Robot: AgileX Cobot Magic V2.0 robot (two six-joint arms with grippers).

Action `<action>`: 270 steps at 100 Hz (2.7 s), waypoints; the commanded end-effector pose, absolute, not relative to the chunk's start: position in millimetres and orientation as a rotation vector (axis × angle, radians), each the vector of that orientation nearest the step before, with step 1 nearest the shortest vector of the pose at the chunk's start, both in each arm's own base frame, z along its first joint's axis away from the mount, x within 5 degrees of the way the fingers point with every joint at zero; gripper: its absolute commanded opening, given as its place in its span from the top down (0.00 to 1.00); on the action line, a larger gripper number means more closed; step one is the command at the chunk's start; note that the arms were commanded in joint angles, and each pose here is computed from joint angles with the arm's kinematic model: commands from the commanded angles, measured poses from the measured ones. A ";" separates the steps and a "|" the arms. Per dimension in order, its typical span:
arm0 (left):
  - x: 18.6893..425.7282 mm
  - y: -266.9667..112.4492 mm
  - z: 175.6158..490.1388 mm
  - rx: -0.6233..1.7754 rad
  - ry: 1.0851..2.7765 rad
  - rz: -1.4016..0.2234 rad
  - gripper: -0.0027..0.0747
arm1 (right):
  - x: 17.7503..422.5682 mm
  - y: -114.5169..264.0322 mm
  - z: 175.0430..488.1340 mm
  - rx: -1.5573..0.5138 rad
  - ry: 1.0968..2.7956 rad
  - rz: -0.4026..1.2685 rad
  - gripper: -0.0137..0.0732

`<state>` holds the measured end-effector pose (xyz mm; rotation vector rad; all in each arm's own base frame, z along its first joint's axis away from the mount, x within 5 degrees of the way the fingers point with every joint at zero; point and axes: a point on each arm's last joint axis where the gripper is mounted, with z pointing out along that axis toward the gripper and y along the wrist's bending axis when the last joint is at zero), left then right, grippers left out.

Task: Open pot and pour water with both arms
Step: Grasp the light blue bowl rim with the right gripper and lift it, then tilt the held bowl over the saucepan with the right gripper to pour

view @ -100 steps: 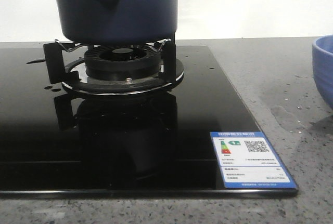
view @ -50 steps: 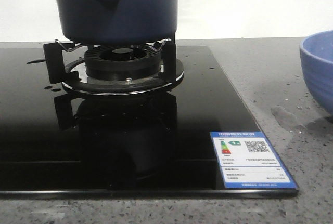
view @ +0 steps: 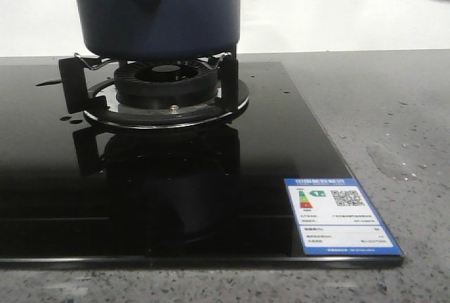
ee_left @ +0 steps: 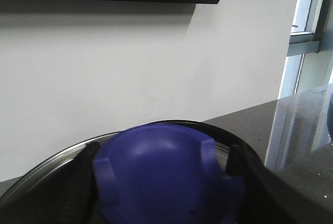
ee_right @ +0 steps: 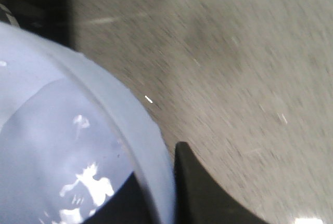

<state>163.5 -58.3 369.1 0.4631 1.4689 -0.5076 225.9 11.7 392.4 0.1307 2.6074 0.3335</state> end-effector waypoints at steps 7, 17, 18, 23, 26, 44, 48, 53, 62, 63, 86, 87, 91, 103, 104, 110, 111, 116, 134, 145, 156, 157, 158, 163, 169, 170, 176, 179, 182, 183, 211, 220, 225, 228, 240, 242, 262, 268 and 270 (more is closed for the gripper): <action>156.7 -60.9 387.7 0.426 1.381 -0.594 0.52 | 249.8 29.7 435.4 0.017 2.478 0.408 0.91; 156.7 -60.9 387.7 0.426 1.381 -0.594 0.52 | 269.4 43.4 454.1 -0.060 2.452 0.434 0.91; 156.7 -60.9 387.7 0.426 1.381 -0.594 0.52 | 270.8 44.4 455.0 -0.065 2.451 0.436 0.91; 156.7 -60.9 387.7 0.426 1.381 -0.594 0.52 | 282.4 52.6 460.5 -0.101 2.436 0.446 0.91; 156.7 -60.9 387.7 0.426 1.381 -0.594 0.52 | 286.8 58.3 467.1 -0.127 2.412 0.453 0.91; 156.7 -60.9 387.7 0.426 1.381 -0.594 0.52 | 319.1 89.3 482.1 -0.230 2.323 0.486 0.91; 156.7 -60.9 387.7 0.426 1.381 -0.594 0.52 | 324.6 94.9 486.1 -0.244 2.293 0.491 0.91; 156.7 -60.9 387.7 0.426 1.381 -0.594 0.52 | 333.4 101.0 488.0 -0.253 2.259 0.492 0.91; 156.7 -60.9 387.7 0.426 1.381 -0.594 0.52 | 346.7 110.5 488.1 -0.269 2.218 0.479 0.91; 156.7 -60.9 387.7 0.426 1.381 -0.594 0.52 | 348.7 112.0 487.1 -0.271 2.216 0.474 0.91; 156.7 -60.9 387.7 0.426 1.381 -0.594 0.52 | 362.5 131.1 485.0 -0.329 2.115 0.268 0.91; 156.7 -60.9 387.7 0.426 1.381 -0.594 0.52 | 362.2 132.4 485.2 -0.335 2.110 0.252 0.91; 156.7 -60.9 387.7 0.426 1.381 -0.594 0.52 | 361.9 136.4 486.5 -0.352 2.085 0.211 0.91; 156.9 -60.6 387.6 0.423 1.382 -0.592 0.52 | 359.4 148.1 490.6 -0.394 2.020 0.140 0.91; 156.9 -60.6 387.6 0.423 1.382 -0.592 0.52 | 359.2 148.7 490.8 -0.397 2.017 0.135 0.91; 156.9 -60.6 387.6 0.423 1.382 -0.592 0.52 | 357.3 154.2 492.4 -0.421 1.990 0.085 0.90; 156.9 -60.6 387.6 0.423 1.382 -0.592 0.52 | 357.0 154.8 492.5 -0.424 1.988 0.078 0.89; 156.9 -60.6 387.6 0.423 1.382 -0.592 0.52 | 356.0 158.8 492.4 -0.445 1.973 0.029 0.89; 157.0 -60.6 387.6 0.423 1.382 -0.591 0.52 | 356.0 168.1 490.7 -0.431 1.943 -0.105 0.89; 157.1 -60.5 387.5 0.422 1.383 -0.590 0.52 | 357.5 171.3 488.7 -0.429 1.936 -0.143 0.89; 157.1 -60.5 387.5 0.422 1.383 -0.590 0.52 | 358.4 174.2 487.1 -0.435 1.929 -0.171 0.89; 157.1 -60.5 387.5 0.422 1.383 -0.590 0.52 | 358.0 174.9 487.2 -0.438 1.927 -0.173 0.89; 157.1 -60.5 387.5 0.422 1.383 -0.590 0.52 | 358.0 175.1 487.2 -0.438 1.927 -0.172 0.89; 157.1 -60.5 387.5 0.422 1.383 -0.590 0.52 | 357.9 176.7 487.0 -0.442 1.920 -0.185 0.89; 157.1 -60.5 387.5 0.422 1.383 -0.590 0.52 | 356.0 180.0 488.6 -0.440 1.902 -0.201 0.89; 157.1 -60.5 387.5 0.422 1.383 -0.590 0.52 | 356.1 179.9 489.0 -0.435 1.899 -0.201 0.89; 157.1 -60.5 387.5 0.422 1.383 -0.590 0.52 | 353.6 183.3 491.4 -0.433 1.873 -0.239 0.89; 157.1 -60.5 387.5 0.422 1.383 -0.590 0.52 | 352.5 184.9 492.6 -0.437 1.858 -0.259 0.89; 157.1 -60.5 387.5 0.422 1.383 -0.590 0.52 | 350.7 187.6 494.0 -0.448 1.840 -0.283 0.89; 157.1 -60.5 387.5 0.422 1.383 -0.590 0.52 | 350.3 188.3 494.3 -0.451 1.836 -0.286 0.89; 157.1 -60.5 387.5 0.422 1.383 -0.590 0.52 | 340.3 208.3 502.2 -0.490 1.690 -0.478 0.89; 157.1 -60.5 387.5 0.422 1.383 -0.590 0.52 | 338.8 214.1 502.4 -0.508 1.659 -0.514 0.89; 157.1 -60.5 387.5 0.422 1.383 -0.590 0.52 | 338.8 216.8 502.4 -0.519 1.637 -0.538 0.89; 157.1 -60.5 387.5 0.422 1.383 -0.590 0.52 | 337.5 219.3 503.8 -0.527 1.613 -0.563 0.89; 157.1 -60.5 387.5 0.422 1.383 -0.590 0.52 | 332.3 230.4 510.6 -0.566 1.487 -0.676 0.89; 157.1 -60.5 387.5 0.422 1.383 -0.590 0.52 | 330.8 232.8 511.9 -0.574 1.469 -0.677 0.89; 157.1 -60.6 387.5 0.421 1.384 -0.590 0.52 | 317.7 254.1 522.3 -0.636 1.272 -0.798 0.89; 157.0 -61.3 387.4 0.422 1.385 -0.592 0.52 | 315.7 256.5 522.6 -0.641 1.264 -0.795 0.89; 157.1 -61.3 387.2 0.420 1.387 -0.590 0.52 | 315.0 257.2 522.8 -0.642 1.261 -0.796 0.89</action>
